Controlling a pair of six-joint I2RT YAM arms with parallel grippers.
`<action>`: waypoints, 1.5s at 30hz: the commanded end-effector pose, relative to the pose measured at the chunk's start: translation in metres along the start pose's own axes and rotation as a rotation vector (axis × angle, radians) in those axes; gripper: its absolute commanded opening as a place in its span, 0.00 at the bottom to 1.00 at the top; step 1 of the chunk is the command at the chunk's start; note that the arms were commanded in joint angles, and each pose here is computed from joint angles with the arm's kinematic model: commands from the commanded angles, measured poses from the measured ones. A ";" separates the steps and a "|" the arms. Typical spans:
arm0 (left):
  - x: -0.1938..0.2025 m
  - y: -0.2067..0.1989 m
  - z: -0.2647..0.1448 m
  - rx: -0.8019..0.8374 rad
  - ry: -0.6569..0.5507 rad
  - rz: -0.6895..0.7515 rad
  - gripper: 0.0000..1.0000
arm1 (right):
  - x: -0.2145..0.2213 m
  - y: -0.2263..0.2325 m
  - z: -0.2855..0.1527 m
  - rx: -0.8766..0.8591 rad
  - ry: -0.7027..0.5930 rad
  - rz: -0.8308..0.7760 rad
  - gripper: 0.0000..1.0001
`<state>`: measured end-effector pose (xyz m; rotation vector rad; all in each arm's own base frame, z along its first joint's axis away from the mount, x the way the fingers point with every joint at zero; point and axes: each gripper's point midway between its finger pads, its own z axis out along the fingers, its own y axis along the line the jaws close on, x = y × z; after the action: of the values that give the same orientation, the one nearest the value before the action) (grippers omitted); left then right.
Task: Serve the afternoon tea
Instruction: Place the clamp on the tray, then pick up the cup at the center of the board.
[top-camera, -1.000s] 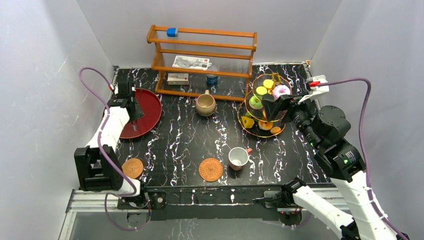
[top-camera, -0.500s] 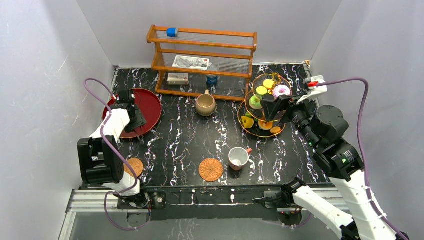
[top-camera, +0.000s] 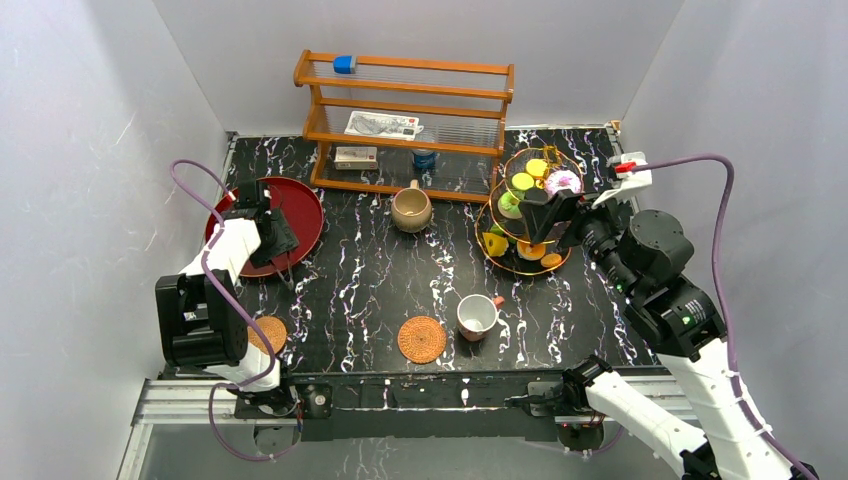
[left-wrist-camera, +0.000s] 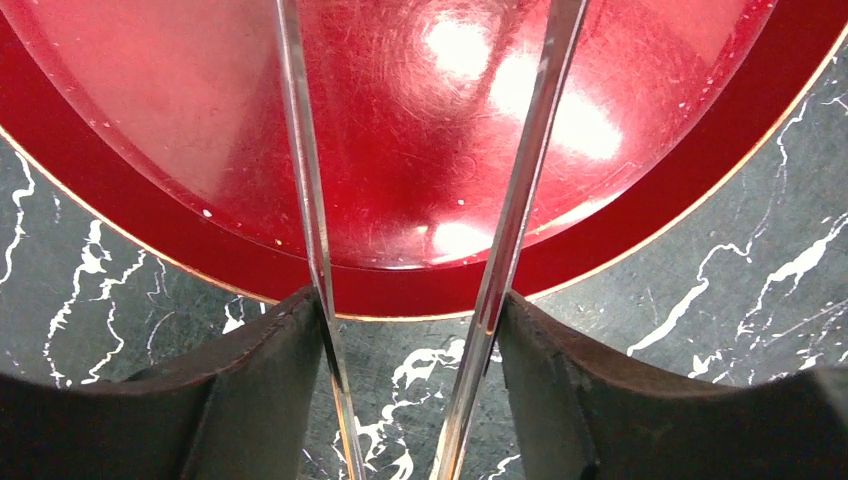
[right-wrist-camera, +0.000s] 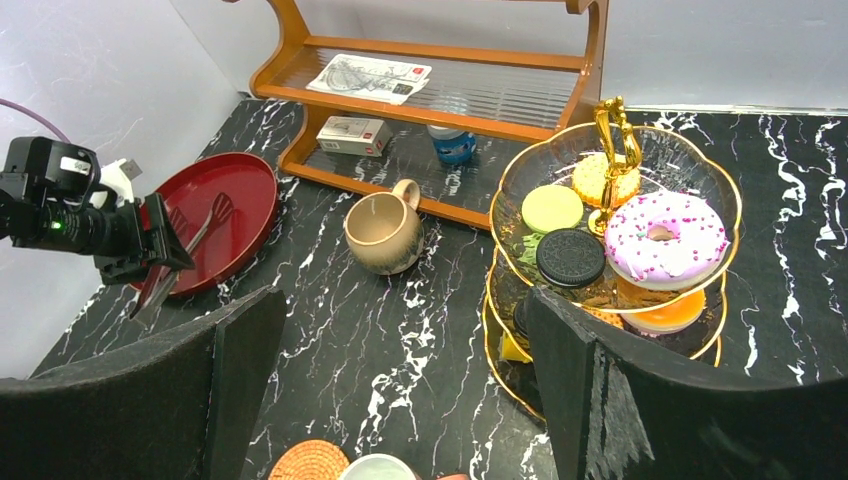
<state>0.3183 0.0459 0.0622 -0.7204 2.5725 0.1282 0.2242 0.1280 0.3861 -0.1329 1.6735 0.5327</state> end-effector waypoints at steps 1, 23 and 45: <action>0.006 -0.004 -0.002 0.028 0.024 -0.028 0.63 | 0.001 0.004 0.006 -0.016 0.003 0.015 0.99; -0.025 -0.064 -0.096 0.401 -0.144 0.064 0.87 | 0.048 0.054 0.062 -0.141 0.374 0.201 0.91; 0.058 -0.117 -0.139 0.755 -0.196 0.360 0.83 | 0.222 0.072 0.034 0.068 0.977 -0.076 0.49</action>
<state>0.2803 -0.1109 0.1612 -0.0150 2.3193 -0.6187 0.1984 0.2794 0.1949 -0.4824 2.5428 0.5234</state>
